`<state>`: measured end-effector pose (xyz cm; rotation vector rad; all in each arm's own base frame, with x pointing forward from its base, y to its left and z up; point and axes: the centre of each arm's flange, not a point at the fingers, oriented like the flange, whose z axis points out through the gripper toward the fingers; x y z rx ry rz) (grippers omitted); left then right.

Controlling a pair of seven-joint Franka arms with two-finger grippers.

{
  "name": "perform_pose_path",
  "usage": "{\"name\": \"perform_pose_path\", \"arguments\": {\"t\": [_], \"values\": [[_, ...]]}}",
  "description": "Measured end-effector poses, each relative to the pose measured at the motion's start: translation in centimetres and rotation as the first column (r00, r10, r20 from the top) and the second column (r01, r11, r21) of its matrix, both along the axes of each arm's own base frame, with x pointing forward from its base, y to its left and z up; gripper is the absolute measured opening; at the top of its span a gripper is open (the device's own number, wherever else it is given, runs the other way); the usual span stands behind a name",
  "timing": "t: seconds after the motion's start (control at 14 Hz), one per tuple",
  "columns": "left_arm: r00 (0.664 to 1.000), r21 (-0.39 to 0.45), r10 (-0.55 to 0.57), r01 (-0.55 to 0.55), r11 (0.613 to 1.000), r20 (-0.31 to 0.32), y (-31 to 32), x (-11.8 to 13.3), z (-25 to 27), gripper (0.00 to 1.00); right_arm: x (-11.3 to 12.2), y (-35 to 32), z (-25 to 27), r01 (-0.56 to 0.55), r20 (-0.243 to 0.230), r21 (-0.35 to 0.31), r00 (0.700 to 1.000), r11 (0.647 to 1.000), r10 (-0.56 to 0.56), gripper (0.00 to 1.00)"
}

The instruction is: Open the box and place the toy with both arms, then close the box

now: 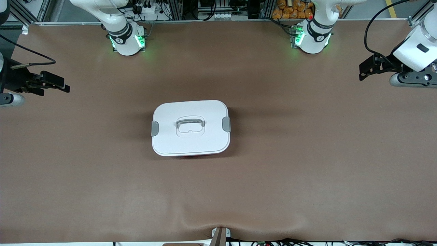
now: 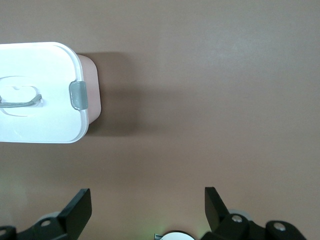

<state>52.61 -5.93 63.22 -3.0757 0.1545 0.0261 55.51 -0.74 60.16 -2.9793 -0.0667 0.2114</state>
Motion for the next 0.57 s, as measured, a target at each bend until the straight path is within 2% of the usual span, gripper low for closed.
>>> {"name": "perform_pose_path", "arguments": {"t": [0.57], "values": [[1.0,-0.003,0.003,-0.003,1.0,0.022,0.2,0.53,-0.09,1.0,0.0,0.0,-0.04,0.0,-0.002,0.0,1.0,1.0,0.0,1.0]]}}
